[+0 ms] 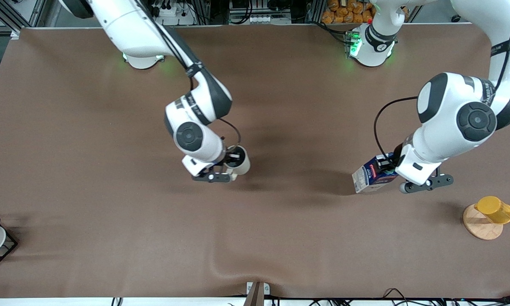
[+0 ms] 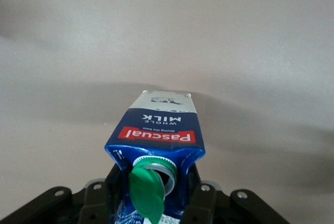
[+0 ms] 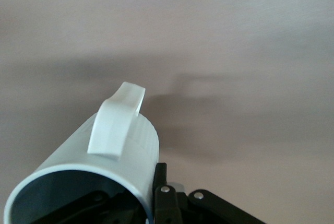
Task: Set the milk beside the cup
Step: 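Carry the mug and carton toward the table middle with both grippers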
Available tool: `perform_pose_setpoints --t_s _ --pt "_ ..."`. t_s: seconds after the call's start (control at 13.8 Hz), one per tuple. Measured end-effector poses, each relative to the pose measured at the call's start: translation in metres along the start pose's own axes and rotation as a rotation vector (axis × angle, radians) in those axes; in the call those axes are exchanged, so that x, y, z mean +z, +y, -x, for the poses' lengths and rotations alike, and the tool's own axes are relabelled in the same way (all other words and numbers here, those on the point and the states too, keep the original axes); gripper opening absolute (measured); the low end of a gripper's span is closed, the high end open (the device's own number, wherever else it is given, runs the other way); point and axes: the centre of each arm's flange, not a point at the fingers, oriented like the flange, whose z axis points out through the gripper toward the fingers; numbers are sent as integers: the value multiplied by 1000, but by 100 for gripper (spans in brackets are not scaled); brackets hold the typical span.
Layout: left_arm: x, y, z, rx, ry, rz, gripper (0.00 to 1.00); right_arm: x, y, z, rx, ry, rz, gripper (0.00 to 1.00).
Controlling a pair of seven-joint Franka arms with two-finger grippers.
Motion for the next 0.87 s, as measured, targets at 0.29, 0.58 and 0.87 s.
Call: perform_pose_setpoints --t_s 0.29,0.58,0.87 --pt "-1 3 3 -3 -10 -3 50 35 -32 15 -9 25 -6 5" --pt "-1 4 5 -1 -14 -5 50 22 -21 -2 16 51 -12 30" --pt "-3 37 22 -30 -20 9 50 2 -10 -15 61 59 -20 73"
